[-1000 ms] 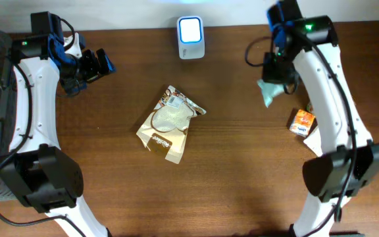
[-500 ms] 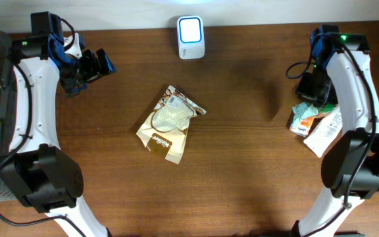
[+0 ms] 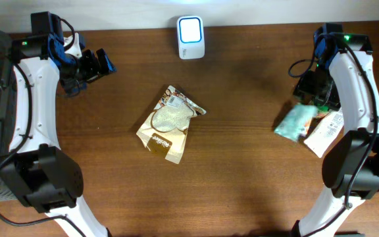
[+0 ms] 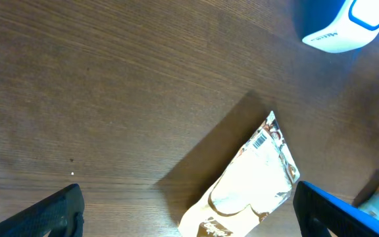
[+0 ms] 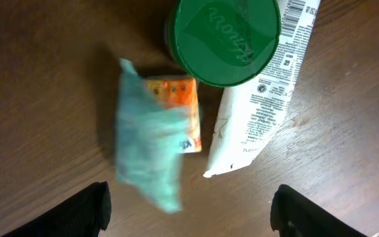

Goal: Scan the item barcode
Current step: 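Carry the teal pack right and set it beside the orange pack, then move the right gripper to the rice bag at center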

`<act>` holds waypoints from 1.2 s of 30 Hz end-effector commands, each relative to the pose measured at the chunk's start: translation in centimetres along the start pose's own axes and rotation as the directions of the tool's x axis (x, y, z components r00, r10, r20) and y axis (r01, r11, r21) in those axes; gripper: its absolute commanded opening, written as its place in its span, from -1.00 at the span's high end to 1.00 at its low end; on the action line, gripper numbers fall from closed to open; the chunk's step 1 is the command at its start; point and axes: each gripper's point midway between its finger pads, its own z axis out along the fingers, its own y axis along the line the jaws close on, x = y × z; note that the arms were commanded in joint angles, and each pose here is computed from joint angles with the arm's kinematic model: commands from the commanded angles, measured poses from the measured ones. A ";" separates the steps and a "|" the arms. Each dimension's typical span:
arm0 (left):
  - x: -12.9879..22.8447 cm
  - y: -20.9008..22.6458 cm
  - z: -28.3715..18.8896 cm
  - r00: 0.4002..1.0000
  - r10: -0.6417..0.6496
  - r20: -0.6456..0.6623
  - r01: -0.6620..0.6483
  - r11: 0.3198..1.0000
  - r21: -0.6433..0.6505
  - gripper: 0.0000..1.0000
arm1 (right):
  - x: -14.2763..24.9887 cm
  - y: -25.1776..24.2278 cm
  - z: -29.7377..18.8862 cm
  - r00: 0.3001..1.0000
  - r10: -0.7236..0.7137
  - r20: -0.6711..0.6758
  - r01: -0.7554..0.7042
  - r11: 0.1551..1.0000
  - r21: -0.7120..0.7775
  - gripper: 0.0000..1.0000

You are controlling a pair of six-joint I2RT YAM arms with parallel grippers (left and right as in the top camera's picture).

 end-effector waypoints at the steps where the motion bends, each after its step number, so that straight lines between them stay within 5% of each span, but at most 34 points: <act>1: -0.2 -0.1 -0.4 1.000 0.011 0.011 -0.011 1.000 -0.002 -0.98 | 0.4 0.6 -0.6 0.998 -0.064 -0.016 0.063 0.997 -0.047 -0.52; 7: -0.2 -0.1 -0.4 1.000 0.011 0.011 -0.011 1.000 -0.002 -0.98 | 3.2 8.1 -3.3 0.950 -0.311 -0.012 0.282 0.877 -0.390 -0.57; 13: -0.2 -0.1 -0.4 1.000 0.012 0.011 -0.012 1.000 -0.002 -0.98 | 5.3 14.9 -5.2 0.913 -0.401 0.075 0.374 0.752 -0.542 -1.00; 22: -0.1 -0.2 -0.4 1.000 0.010 0.009 -0.010 1.000 0.006 -0.98 | 12.6 22.2 -2.1 0.868 -0.497 0.013 0.355 0.599 -0.718 -0.95; 25: -0.6 -0.3 -0.4 0.999 -0.032 0.028 0.032 0.999 0.012 -0.98 | 15.3 24.2 -0.1 0.865 -0.501 -0.020 0.303 0.555 -0.775 -0.66; 30: -0.4 -0.3 -0.4 0.999 -0.034 0.020 0.034 0.999 0.009 -0.99 | 18.1 26.1 2.5 0.871 -0.491 -0.028 0.297 0.570 -0.767 0.20; 33: -0.9 0.3 -0.4 0.999 -0.029 0.045 0.030 0.999 -0.027 -0.98 | 17.7 26.2 4.9 0.922 -0.386 -0.025 0.277 0.704 -0.654 0.50; 36: -0.5 -0.2 0.0 0.999 -0.019 0.028 0.019 0.999 -0.025 -0.98 | 17.9 27.3 5.6 0.934 -0.357 0.023 0.298 0.737 -0.606 0.53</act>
